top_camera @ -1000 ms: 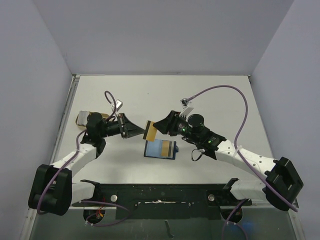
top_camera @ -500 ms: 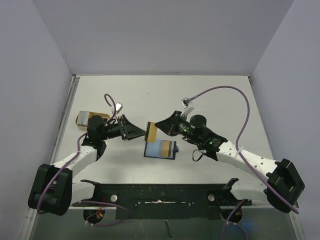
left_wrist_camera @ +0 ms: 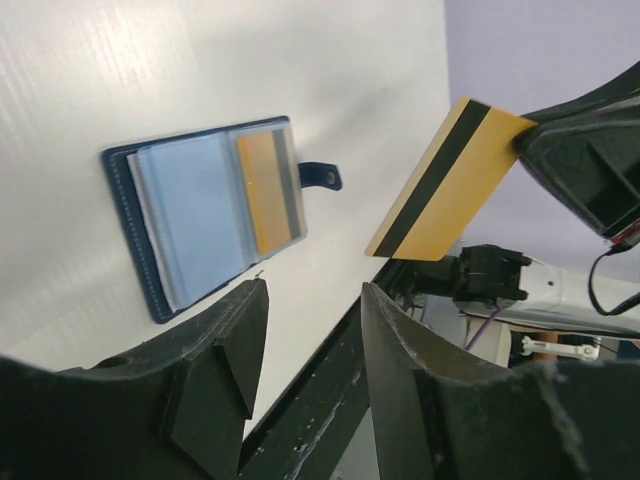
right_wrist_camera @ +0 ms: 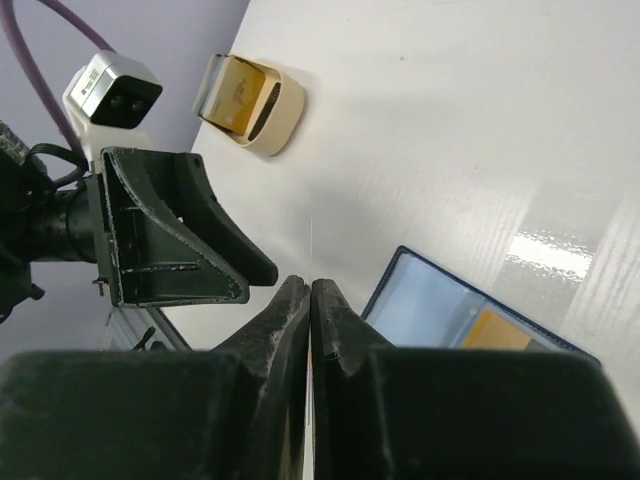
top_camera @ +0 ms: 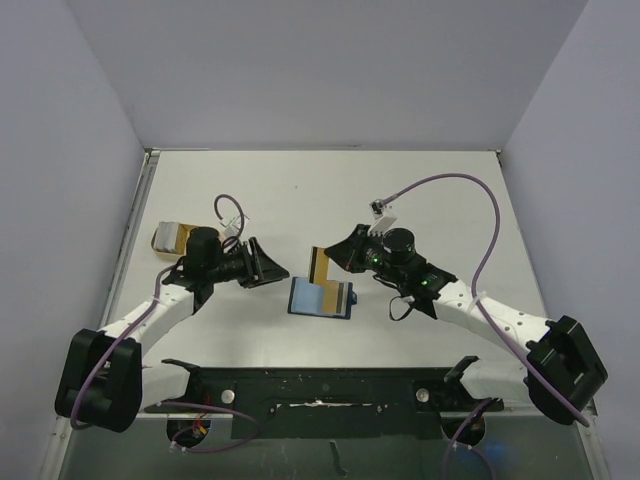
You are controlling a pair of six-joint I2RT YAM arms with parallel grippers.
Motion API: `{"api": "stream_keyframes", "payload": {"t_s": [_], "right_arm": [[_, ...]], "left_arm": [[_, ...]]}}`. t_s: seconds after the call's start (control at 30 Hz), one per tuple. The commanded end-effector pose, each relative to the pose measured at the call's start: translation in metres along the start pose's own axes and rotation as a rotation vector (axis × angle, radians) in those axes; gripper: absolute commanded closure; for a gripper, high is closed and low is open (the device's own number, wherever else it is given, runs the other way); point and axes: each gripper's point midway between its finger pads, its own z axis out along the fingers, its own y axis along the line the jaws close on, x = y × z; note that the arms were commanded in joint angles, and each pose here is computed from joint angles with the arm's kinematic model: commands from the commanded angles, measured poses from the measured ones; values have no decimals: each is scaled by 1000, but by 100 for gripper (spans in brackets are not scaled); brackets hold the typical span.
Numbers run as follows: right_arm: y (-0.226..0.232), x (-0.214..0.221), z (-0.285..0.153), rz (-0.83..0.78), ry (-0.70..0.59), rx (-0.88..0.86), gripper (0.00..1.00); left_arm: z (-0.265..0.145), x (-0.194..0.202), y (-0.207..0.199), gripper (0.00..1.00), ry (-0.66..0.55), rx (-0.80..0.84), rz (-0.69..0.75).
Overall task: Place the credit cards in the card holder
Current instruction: Insert the credit card into the card holder.
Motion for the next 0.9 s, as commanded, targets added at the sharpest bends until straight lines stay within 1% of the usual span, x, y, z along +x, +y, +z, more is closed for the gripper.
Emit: {"api": "stream_keyframes", "payload": {"t_s": [0.0, 0.17, 0.33, 0.5, 0.73, 0.87], "right_arm": [[-12, 4, 8, -13, 19, 18, 100], [-32, 15, 19, -15, 40, 56, 100], [-51, 26, 30, 22, 82, 71, 100], [-70, 35, 32, 48, 101, 107, 100], [-89, 43, 33, 77, 113, 131, 100], [-93, 48, 34, 93, 123, 126, 100]], "left_arm": [[5, 3, 18, 61, 10, -77, 63], [15, 15, 27, 67, 31, -72, 39], [26, 27, 37, 72, 73, -81, 23], [34, 40, 46, 80, 107, -86, 13], [39, 48, 60, 89, 129, -119, 10], [42, 54, 66, 91, 145, -136, 8]]}}
